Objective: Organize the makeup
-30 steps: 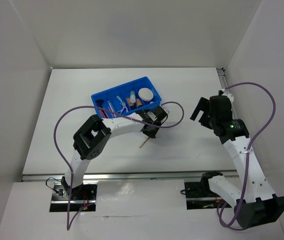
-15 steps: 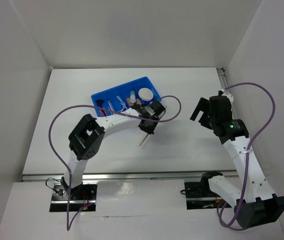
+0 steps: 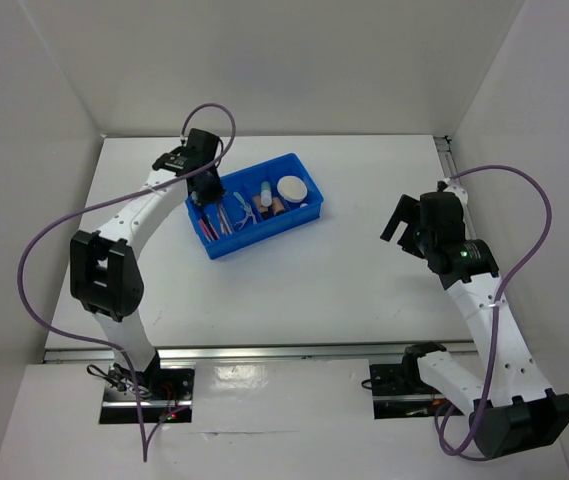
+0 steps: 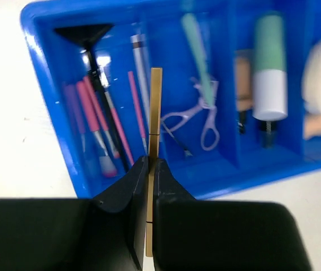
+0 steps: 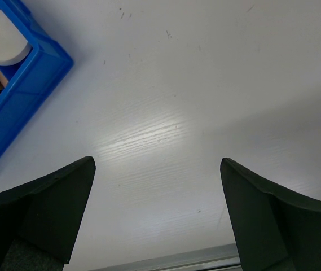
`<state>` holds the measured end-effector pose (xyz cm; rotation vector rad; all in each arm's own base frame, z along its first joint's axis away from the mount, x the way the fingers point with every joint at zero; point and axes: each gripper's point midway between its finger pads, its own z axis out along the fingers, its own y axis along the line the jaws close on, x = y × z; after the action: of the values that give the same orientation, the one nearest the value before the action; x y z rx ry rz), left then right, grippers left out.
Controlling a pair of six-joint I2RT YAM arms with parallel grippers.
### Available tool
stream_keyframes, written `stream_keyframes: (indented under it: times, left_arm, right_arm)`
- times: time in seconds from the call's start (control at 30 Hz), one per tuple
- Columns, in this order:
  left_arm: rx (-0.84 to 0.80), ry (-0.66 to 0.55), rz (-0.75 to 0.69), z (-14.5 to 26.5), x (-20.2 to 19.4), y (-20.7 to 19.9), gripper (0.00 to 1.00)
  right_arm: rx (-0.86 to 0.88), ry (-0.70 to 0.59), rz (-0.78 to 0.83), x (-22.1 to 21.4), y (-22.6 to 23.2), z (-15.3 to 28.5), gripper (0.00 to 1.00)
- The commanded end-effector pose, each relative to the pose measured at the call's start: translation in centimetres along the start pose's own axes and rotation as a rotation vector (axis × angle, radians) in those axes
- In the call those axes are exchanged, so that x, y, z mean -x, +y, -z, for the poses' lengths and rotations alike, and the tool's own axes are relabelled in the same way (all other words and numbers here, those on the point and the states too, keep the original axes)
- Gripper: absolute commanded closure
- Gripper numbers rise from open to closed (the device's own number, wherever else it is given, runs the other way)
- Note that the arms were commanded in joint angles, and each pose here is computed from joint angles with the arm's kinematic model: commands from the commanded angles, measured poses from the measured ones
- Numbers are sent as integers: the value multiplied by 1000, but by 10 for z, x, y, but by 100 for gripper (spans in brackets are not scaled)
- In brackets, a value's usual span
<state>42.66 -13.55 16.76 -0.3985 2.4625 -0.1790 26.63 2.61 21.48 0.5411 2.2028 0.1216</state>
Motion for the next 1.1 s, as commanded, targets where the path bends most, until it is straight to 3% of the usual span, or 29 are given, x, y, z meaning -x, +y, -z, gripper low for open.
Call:
stream_keyframes:
  times: [0.0, 0.27, 0.3, 0.37, 0.4, 0.5, 0.53, 0.6, 0.8, 0.9, 1.07]
  left_arm:
    - [81, 48, 75, -11, -3, 16, 100]
    - [182, 50, 164, -45, 7, 42, 99]
    - [182, 50, 173, -45, 7, 42, 88]
    - [182, 49, 184, -49, 7, 41, 80]
    - [190, 43, 183, -49, 8, 43, 68]
    - [169, 15, 179, -50, 14, 40, 50]
    - [161, 4, 181, -45, 17, 38, 38]
    - [147, -15, 175, -40, 23, 36, 28]
    - [54, -99, 104, 6, 46, 12, 25]
    - [-121, -100, -68, 31, 37, -17, 25]
    - [-203, -193, -158, 99, 23, -4, 25]
  right_arm:
    - [17, -38, -8, 9, 4, -4, 0]
    - [22, -46, -10, 13, 6, 0, 0]
    - [17, -38, -8, 12, 5, -2, 0]
    - [17, -38, -8, 13, 6, 0, 0]
    - [17, -38, -8, 13, 6, 0, 0]
    - [17, -38, -8, 13, 6, 0, 0]
    - [17, -38, -8, 13, 6, 0, 0]
    - [18, -38, -18, 13, 6, 0, 0]
    - [32, -41, -10, 15, 10, -3, 0]
    - [14, -31, -19, 16, 9, -6, 0]
    - [-56, -23, -28, 16, 0, -13, 0]
